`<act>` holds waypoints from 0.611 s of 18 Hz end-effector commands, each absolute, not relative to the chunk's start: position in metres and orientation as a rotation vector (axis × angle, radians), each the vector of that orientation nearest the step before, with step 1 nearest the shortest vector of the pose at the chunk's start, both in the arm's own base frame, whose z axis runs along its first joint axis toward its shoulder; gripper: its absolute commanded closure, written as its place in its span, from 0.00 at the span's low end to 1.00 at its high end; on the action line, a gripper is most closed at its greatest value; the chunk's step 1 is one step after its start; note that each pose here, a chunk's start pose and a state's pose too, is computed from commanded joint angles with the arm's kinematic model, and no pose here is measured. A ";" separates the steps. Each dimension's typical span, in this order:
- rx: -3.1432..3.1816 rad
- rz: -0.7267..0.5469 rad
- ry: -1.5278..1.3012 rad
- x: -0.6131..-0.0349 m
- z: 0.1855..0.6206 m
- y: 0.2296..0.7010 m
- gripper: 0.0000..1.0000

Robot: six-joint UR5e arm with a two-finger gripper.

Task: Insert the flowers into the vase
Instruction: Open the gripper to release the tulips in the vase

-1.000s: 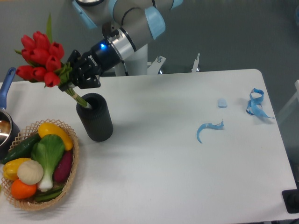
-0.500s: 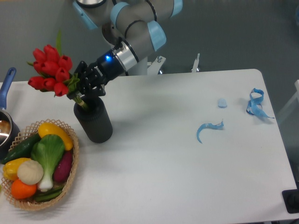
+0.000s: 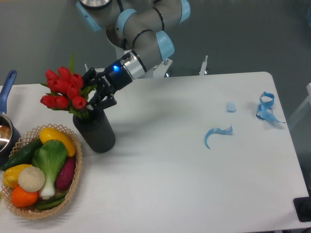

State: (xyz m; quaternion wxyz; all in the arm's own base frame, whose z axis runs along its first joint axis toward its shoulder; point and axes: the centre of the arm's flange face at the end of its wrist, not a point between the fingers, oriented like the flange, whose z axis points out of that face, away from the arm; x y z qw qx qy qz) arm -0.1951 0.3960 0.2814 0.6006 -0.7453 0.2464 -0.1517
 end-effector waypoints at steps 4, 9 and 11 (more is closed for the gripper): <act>-1.732 -0.350 0.556 -0.199 0.281 0.394 0.03; -1.740 -0.333 0.523 -0.208 0.278 0.385 0.00; -1.743 -0.306 0.503 -0.219 0.280 0.379 0.00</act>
